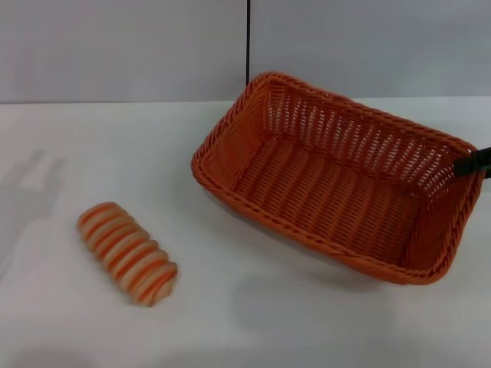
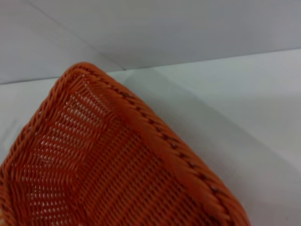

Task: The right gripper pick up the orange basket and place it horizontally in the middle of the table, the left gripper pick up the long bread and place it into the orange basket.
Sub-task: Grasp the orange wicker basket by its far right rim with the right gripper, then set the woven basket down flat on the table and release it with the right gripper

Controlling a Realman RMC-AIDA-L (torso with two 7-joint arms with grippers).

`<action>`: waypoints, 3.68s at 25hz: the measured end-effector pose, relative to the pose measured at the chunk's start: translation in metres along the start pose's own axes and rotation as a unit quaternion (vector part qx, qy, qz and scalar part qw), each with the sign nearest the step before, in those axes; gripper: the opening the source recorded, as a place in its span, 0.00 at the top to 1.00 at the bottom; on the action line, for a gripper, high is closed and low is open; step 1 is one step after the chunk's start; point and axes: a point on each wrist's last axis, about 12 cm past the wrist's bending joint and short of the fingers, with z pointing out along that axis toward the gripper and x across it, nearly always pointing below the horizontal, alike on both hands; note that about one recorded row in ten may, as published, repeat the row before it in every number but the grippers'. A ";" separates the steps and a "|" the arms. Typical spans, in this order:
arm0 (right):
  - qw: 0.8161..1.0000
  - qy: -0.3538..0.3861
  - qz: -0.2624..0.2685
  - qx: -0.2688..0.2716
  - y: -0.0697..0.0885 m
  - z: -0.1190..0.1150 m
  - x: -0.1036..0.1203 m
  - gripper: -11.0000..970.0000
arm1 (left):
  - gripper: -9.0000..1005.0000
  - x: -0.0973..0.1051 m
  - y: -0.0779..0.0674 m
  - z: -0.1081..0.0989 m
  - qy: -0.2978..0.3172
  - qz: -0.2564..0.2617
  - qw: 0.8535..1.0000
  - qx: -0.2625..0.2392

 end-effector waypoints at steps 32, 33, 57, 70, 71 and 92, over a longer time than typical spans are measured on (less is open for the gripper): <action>0.999 0.025 -0.032 0.018 0.006 0.021 0.001 0.71 | 0.56 0.002 0.002 0.002 0.006 -0.002 1.000 -0.007; 0.999 0.022 -0.033 0.018 0.005 0.021 0.002 0.72 | 0.56 0.002 0.002 0.002 0.006 -0.002 1.000 -0.008; 0.978 -0.159 -0.077 -0.109 0.018 -0.028 0.009 0.77 | 0.56 0.002 0.003 0.000 0.006 0.002 1.000 -0.015; 0.919 -0.307 -0.097 -0.229 0.029 -0.078 0.019 0.77 | 0.57 0.001 0.005 0.001 0.007 0.004 1.000 -0.016; 0.914 -0.316 -0.096 -0.234 0.029 -0.080 0.021 0.77 | 0.56 0.001 0.005 0.001 0.007 0.004 1.000 -0.016; 0.926 -0.313 0.017 -0.209 0.004 -0.052 0.038 0.77 | 0.56 -0.001 0.004 -0.004 0.009 0.005 1.000 -0.018</action>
